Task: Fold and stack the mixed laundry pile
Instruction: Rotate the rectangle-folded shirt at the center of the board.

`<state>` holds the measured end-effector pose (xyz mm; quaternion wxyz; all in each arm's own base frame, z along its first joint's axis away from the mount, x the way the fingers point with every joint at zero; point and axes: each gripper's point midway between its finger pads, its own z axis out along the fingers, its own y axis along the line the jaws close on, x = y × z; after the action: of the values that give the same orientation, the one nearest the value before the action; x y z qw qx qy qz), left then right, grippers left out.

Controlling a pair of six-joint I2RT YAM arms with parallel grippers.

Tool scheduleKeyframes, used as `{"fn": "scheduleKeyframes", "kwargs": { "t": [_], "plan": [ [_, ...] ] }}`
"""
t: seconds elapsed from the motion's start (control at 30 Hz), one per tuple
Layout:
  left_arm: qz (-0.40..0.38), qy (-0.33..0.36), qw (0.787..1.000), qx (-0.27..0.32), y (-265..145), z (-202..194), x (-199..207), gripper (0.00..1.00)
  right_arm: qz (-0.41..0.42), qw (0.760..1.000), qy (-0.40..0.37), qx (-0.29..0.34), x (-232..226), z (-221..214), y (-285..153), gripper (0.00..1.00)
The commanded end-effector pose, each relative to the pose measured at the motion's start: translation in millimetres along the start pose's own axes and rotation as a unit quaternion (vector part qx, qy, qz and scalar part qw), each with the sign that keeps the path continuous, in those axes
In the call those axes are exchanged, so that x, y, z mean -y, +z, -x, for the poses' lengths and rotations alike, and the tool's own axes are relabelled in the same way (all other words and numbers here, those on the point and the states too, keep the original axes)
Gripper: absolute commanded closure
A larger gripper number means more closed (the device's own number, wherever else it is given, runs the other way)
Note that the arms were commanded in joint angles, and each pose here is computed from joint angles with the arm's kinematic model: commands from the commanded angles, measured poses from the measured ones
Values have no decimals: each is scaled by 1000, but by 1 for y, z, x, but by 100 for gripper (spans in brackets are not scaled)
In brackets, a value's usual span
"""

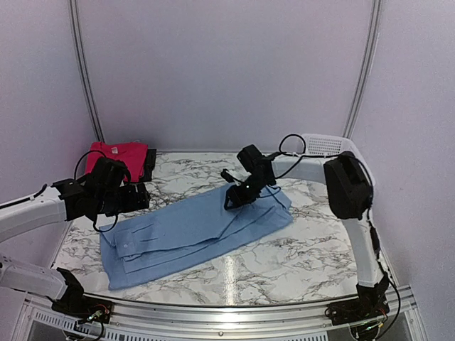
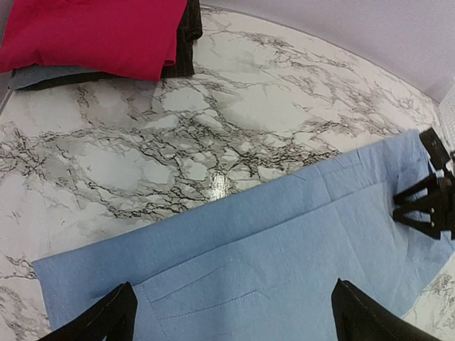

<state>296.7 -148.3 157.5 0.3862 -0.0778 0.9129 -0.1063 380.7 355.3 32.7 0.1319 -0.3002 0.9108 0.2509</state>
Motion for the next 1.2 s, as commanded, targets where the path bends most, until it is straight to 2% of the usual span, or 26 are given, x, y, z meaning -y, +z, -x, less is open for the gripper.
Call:
{"fn": "scheduleKeyframes", "kwargs": {
  "t": [0.0, 0.1, 0.17, 0.33, 0.47, 0.6, 0.73, 0.8, 1.0, 1.17],
  "plan": [
    [3, 19, 998, -55, 5, -22, -13, 1, -118, 992, -34, -11, 54, 61, 7, 52],
    [14, 52, 995, -84, 13, -30, -13, 1, -101, 991, -35, 75, 33, 122, -38, 51],
    [25, 68, 993, -96, 20, -33, -14, 1, -84, 991, -34, 101, 15, 124, -63, 50],
    [27, 103, 988, -114, 34, -31, -6, 1, -42, 993, -10, 112, -17, 75, -88, 50],
    [25, 155, 978, -140, 47, -37, 0, 3, -27, 997, 19, 75, -22, 29, -66, 51],
    [35, 221, 957, -184, 60, -52, -3, 22, -22, 997, 51, 50, -12, 8, -41, 57],
    [50, 255, 943, -208, 70, -61, -7, 48, -31, 996, 75, 34, 10, 0, -17, 60],
    [49, 265, 937, -221, 76, -68, -5, 56, -37, 995, 88, 22, 25, -3, -6, 63],
    [50, 320, 900, -292, 87, -122, 1, 77, -68, 992, 106, 11, 72, -6, 10, 65],
    [8, 345, 876, -338, 79, -177, 45, 80, -90, 990, 107, 17, 108, 9, 12, 66]
  ]
}}
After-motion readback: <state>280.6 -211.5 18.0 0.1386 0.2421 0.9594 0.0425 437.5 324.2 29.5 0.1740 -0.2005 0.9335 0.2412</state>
